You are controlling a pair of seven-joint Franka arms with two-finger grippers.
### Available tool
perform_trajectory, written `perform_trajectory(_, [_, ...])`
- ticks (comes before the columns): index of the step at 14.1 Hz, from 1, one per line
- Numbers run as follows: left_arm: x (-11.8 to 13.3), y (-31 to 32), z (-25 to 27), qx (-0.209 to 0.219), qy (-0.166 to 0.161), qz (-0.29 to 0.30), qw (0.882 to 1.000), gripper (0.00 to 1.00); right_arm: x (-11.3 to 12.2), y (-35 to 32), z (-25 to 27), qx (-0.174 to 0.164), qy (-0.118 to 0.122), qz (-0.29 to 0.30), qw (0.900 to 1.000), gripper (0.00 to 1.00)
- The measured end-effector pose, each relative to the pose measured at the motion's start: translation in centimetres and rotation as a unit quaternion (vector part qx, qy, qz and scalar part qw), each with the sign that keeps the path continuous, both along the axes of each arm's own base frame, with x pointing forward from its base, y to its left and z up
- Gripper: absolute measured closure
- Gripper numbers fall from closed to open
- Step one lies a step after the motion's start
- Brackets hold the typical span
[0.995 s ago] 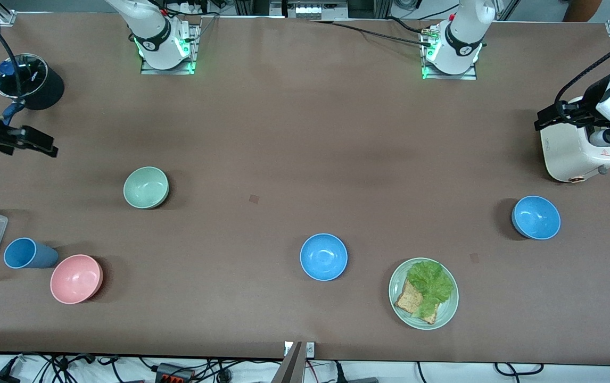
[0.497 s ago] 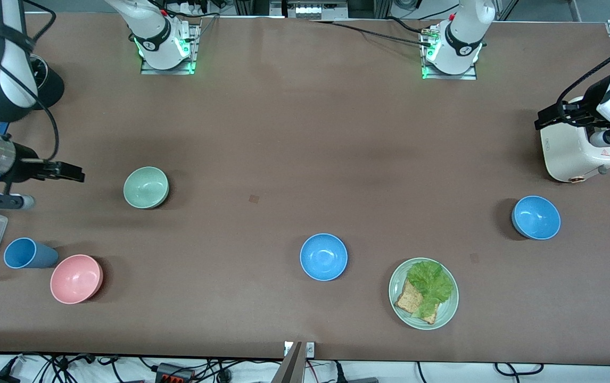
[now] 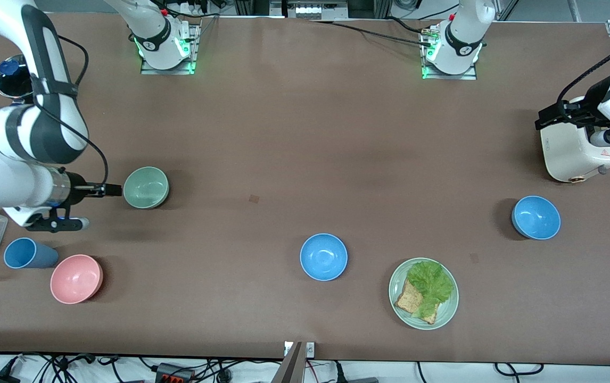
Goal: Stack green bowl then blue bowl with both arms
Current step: 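Grasp the pale green bowl rim with the right gripper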
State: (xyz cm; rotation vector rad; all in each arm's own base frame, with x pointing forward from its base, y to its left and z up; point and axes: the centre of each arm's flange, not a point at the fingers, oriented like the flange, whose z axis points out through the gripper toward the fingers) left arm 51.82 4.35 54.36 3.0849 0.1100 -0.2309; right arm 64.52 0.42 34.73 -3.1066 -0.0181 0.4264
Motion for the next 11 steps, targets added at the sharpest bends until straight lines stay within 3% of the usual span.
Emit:
perform_trajectory(9, [0.6,1.2,-0.4,-0.001,0.007,0.006,1.0,0.0,-0.8,-1.0,-11.4,-0.005,0.088,-0.006,0.996,0.0])
perform_trajectory(11, [1.0,1.9,-0.5,0.0,0.007,0.013,1.0,0.0,-1.0,-1.4,-13.0,-0.007,0.101,-0.008,0.995,0.04])
